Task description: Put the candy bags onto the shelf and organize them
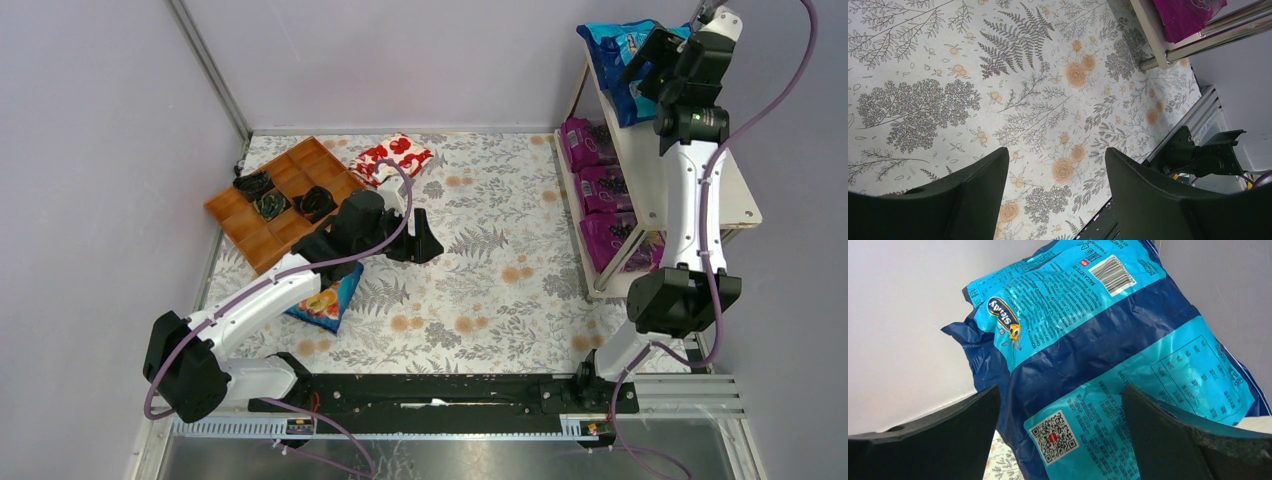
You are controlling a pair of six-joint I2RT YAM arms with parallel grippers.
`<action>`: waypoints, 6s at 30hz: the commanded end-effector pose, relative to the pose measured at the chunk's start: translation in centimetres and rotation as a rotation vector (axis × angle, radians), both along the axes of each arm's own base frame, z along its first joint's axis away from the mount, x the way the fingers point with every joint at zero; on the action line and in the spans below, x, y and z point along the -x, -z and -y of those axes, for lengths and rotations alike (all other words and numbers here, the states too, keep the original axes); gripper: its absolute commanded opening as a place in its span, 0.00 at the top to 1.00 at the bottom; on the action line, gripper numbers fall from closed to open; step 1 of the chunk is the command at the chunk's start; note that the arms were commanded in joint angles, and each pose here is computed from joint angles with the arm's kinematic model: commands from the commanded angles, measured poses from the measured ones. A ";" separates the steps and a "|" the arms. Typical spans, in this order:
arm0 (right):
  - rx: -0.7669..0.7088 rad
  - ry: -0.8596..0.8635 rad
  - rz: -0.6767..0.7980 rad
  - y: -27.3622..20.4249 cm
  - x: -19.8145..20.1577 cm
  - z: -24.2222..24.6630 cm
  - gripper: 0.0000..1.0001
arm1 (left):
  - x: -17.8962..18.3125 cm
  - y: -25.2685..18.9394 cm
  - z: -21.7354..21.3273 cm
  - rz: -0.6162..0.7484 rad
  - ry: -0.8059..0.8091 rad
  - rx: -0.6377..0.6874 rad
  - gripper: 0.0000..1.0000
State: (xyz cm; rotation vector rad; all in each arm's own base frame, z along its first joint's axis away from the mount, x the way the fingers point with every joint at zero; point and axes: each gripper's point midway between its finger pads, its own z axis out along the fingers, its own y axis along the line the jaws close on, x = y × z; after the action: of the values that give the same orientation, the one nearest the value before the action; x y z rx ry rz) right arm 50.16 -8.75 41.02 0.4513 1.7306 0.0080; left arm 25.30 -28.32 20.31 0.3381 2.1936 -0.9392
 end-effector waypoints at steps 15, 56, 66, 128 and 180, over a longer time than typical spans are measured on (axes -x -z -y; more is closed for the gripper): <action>-0.094 0.035 -0.038 1.7 5.7 -0.4 0.10 | 0.6 -1.3 0.8 0.033 0.031 0.052 0.24; -0.325 0.083 0.168 1.7 7.7 -1.7 1.00 | 1.2 -1.0 0.8 0.003 0.036 0.074 0.24; -0.305 0.063 0.184 1.0 9.2 -2.2 1.00 | 1.3 -0.9 1.1 -0.012 0.041 0.083 0.24; -0.607 -1.223 -0.556 28.7 22.4 -57.0 0.16 | 2.7 -17.1 -14.4 0.711 -0.483 0.262 0.01; -0.347 -0.928 -0.530 35.8 24.4 -42.2 1.00 | -4.3 -2.2 -10.2 0.215 -0.474 -0.049 0.01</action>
State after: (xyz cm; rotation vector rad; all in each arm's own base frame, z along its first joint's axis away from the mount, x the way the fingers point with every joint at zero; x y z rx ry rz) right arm 25.36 36.48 4.36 -0.1765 2.3921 1.0668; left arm 29.18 -16.15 23.14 -0.0645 1.8741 -0.4926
